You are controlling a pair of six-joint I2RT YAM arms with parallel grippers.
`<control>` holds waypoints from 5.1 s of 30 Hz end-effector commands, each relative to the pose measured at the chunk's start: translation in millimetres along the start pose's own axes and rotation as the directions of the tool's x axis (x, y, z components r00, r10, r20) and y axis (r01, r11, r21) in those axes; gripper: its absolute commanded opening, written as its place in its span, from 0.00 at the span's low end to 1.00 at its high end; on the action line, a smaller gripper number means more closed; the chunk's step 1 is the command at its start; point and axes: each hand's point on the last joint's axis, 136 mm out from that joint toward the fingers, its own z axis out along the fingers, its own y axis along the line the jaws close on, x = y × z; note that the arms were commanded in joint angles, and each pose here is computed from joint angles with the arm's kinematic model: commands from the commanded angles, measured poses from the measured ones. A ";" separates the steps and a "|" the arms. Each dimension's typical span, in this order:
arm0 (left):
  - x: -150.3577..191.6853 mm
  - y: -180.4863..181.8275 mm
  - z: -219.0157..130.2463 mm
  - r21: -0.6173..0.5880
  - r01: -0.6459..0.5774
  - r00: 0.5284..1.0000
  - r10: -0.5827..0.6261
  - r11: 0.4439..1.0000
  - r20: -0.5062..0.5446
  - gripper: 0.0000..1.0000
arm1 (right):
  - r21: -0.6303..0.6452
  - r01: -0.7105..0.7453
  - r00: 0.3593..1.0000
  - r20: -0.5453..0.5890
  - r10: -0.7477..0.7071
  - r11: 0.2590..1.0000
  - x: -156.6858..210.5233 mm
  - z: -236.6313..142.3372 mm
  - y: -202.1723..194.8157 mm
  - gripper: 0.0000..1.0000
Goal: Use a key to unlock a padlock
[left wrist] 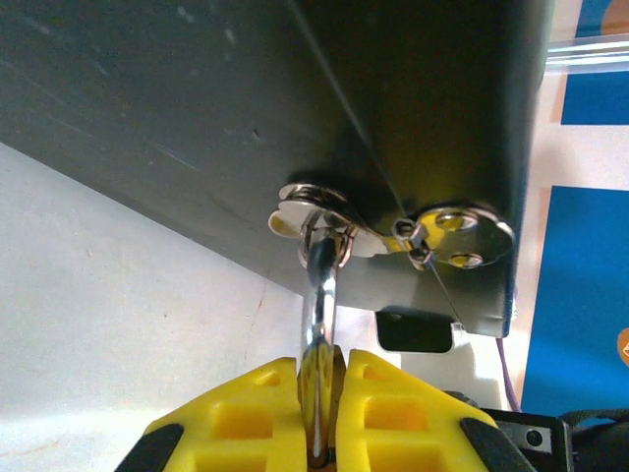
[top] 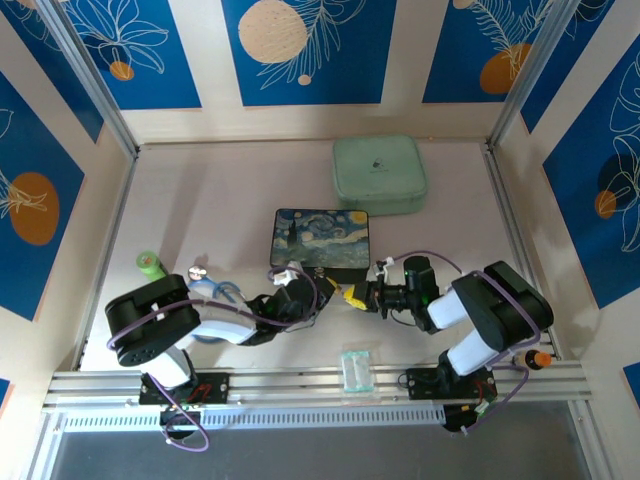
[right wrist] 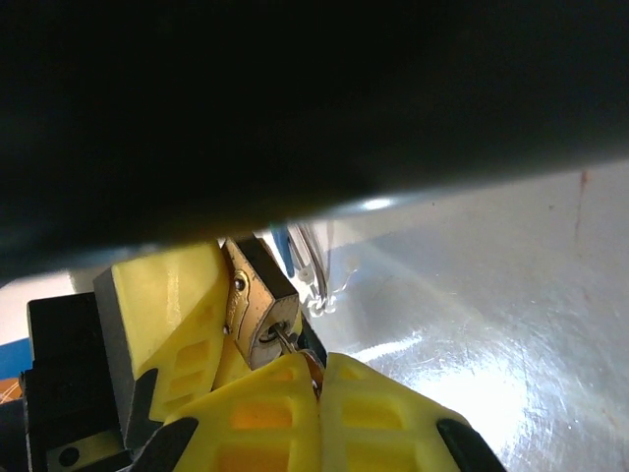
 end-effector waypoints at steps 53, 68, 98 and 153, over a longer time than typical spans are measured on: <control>26.9 -32.1 7.2 0.099 0.018 0.992 -0.006 0.995 -0.123 0.00 | 0.205 0.003 0.979 0.197 -0.044 0.979 -12.0 5.0 6.1 0.00; 23.8 -20.5 7.1 0.062 -0.012 0.994 0.018 0.998 -0.108 0.00 | 0.362 0.074 0.954 0.247 -0.172 0.929 -9.2 -8.5 6.0 0.10; -5.7 3.8 -3.0 -0.060 -0.127 0.992 0.125 0.990 -0.025 0.00 | 0.677 0.642 0.496 -0.009 -0.868 0.360 -12.8 -45.4 66.0 0.99; -7.3 -13.2 -14.0 -0.021 -0.204 0.977 0.202 0.979 -0.065 0.00 | 0.498 0.867 0.191 -0.308 -0.932 0.014 14.0 33.7 1.4 0.29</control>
